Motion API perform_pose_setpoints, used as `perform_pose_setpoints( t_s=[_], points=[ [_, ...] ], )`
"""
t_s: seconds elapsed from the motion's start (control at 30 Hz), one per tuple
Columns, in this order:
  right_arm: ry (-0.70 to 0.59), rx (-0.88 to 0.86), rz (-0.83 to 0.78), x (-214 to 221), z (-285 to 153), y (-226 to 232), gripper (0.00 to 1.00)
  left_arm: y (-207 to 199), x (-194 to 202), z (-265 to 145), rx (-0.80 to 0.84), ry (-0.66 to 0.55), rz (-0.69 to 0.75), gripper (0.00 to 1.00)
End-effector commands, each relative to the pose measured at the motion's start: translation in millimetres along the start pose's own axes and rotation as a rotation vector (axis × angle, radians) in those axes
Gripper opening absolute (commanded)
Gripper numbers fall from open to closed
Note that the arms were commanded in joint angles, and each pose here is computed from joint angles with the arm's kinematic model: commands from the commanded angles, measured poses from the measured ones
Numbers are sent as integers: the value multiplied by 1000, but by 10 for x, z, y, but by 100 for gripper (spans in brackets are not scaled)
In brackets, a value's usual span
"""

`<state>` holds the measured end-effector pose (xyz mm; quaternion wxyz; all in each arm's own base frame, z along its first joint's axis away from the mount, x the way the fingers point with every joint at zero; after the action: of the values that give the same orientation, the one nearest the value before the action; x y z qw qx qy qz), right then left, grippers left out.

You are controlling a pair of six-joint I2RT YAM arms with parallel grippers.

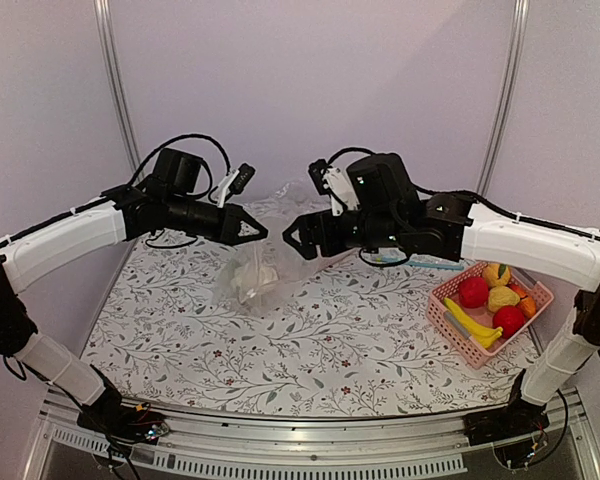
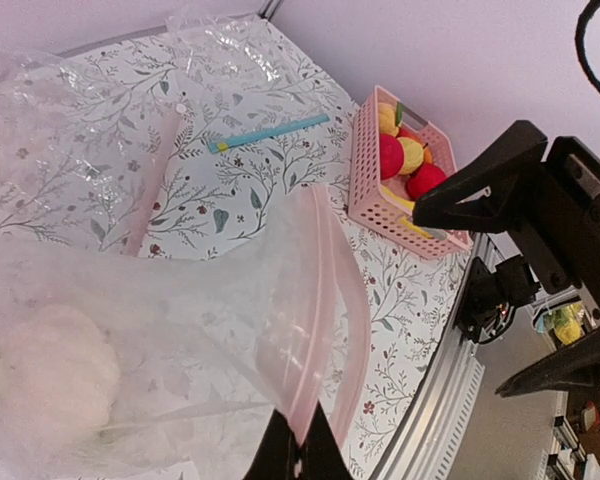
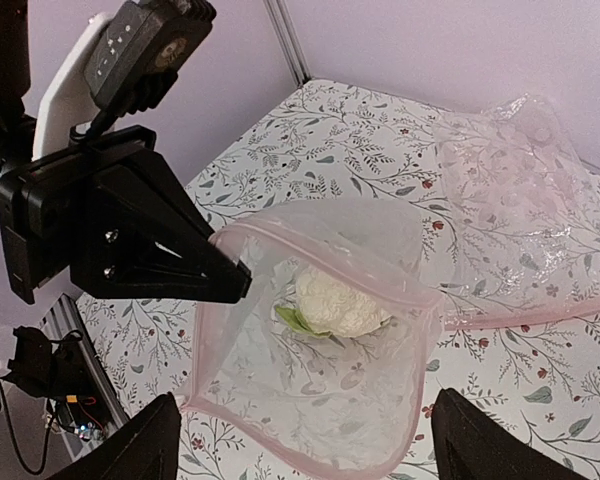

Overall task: Place the food in the zip-top bag and seal the zipper
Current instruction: Place the fake vegetable in the zipper food storage bag, then pick up the fake fruit from the bin.

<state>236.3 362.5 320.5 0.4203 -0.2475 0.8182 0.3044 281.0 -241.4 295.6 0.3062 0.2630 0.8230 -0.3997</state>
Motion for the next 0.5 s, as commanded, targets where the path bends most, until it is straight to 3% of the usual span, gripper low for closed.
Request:
perform_pose_setpoints(
  t_s=[0.0, 0.2, 0.47],
  points=[
    [-20, 37, 10, 37, -88, -36, 86, 65, -9, -7, -18, -4, -14, 0],
    [-38, 168, -4, 6, -334, -171, 87, 78, -21, -41, -45, -10, -7, 0],
    [-13, 513, 19, 123, -1039, -678, 88, 101, -42, -103, -106, -6, 15, 0]
  ],
)
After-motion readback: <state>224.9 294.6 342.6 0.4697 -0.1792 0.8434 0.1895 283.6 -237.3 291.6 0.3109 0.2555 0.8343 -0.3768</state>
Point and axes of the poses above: each gripper's point midway between its finger pads, its own z axis out along the fingers, its own y axis along the line the jaws close on, x = y × z, the point moved 8 cm from there along -z, back along the fingers
